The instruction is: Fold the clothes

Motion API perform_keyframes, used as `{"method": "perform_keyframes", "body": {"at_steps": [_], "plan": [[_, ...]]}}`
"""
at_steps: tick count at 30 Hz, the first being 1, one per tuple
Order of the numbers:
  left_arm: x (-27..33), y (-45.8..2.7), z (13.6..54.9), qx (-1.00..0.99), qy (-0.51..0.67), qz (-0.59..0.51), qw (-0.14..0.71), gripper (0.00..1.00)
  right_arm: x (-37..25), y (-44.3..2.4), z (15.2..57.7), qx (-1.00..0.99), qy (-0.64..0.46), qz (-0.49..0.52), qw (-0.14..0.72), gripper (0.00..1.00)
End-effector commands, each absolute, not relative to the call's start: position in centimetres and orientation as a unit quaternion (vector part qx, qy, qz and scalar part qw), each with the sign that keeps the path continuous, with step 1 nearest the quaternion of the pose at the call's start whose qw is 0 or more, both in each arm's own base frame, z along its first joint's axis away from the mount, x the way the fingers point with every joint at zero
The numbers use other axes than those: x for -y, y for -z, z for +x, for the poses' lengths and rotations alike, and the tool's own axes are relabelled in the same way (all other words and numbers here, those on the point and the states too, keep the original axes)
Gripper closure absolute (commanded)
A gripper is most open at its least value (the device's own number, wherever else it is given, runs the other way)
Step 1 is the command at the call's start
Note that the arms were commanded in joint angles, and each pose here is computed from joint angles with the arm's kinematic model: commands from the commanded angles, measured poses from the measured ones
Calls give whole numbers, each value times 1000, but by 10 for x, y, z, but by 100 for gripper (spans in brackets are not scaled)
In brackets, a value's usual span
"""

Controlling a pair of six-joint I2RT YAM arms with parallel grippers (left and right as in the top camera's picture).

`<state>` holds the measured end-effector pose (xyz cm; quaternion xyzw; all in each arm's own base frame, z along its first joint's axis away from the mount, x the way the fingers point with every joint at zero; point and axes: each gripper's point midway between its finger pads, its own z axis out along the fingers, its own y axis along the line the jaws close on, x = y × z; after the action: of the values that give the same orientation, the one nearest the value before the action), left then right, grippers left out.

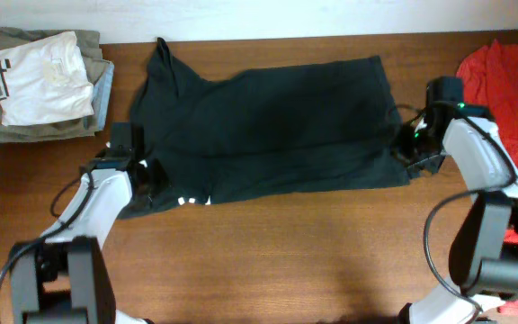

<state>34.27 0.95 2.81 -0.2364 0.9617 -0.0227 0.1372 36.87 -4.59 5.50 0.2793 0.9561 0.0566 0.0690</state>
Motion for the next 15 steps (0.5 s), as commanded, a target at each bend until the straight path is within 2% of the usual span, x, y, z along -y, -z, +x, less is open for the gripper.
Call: {"method": "perform_keyframes", "body": {"at_steps": [1, 5, 6, 15], "plan": [[3, -4, 331, -967, 49, -234, 84, 99, 39, -25, 361, -959, -62, 273, 31, 92], [-11, 0, 320, -964, 41, -255, 61, 99, 37, 17, 352, -959, -58, 278, -20, 91], [-18, 1, 317, -962, 37, -266, 56, 99, 37, 26, 349, -958, -57, 279, -29, 96], [-89, 1, 297, -927, 20, -372, 47, 99, 67, 28, 345, -939, -40, 341, -27, 96]]}}
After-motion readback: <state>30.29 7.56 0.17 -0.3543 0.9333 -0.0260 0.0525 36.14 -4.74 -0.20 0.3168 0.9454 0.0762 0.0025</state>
